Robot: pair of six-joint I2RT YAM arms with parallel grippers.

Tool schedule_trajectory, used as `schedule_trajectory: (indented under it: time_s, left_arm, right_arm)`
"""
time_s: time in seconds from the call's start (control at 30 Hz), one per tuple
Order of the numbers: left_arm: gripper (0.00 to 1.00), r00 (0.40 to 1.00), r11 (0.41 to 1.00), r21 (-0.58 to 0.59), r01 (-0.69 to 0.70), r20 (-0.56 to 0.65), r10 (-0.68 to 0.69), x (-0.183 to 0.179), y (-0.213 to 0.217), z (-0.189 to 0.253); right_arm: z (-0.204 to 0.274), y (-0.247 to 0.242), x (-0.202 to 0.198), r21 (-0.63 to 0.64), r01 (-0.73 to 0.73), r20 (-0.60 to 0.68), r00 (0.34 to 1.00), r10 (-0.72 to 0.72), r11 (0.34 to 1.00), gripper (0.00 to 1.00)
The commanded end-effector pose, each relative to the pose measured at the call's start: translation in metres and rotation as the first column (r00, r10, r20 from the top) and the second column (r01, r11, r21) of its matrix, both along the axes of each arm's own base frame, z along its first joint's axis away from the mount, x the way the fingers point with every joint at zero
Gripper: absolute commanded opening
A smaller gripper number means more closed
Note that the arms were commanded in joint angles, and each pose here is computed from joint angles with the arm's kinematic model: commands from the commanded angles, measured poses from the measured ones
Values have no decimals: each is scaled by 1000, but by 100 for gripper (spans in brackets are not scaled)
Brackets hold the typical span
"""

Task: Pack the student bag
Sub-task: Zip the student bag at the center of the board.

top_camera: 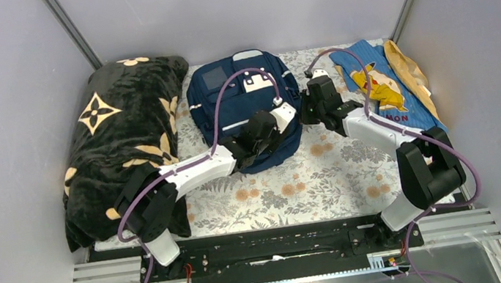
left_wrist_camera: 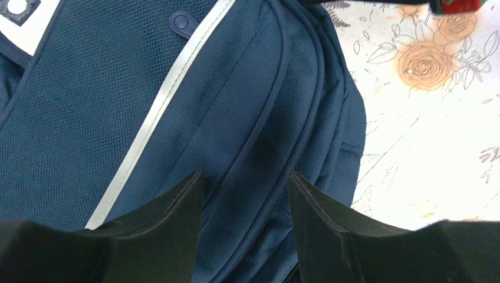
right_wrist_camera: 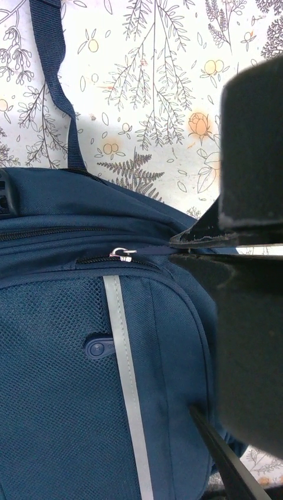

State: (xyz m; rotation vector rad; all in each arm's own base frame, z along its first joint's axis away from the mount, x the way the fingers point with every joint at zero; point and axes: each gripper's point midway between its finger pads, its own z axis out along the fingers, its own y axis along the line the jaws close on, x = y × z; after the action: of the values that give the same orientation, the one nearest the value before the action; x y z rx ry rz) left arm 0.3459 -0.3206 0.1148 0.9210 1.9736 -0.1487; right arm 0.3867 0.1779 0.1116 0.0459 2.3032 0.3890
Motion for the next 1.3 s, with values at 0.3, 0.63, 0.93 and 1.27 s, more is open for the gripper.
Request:
schedule_trajectory:
  time_s: [0.3, 0.63, 0.93, 1.27]
  left_arm:
    - [28, 990, 996, 75, -38, 135, 27, 34, 2, 2]
    - [22, 984, 988, 153, -13, 175, -14, 38, 7, 2]
    - [50, 984, 958, 286, 11, 167, -61, 42, 9, -15]
    - [0, 981, 937, 343, -64, 192, -3, 53, 17, -21]
  right_arm:
    - [31, 8, -5, 152, -13, 42, 999, 7, 988, 0]
    - [33, 9, -1, 209, -23, 45, 999, 14, 978, 0]
    - [34, 8, -1, 219, -24, 43, 999, 15, 975, 0]
    - [30, 7, 0, 218, -20, 39, 999, 12, 976, 0]
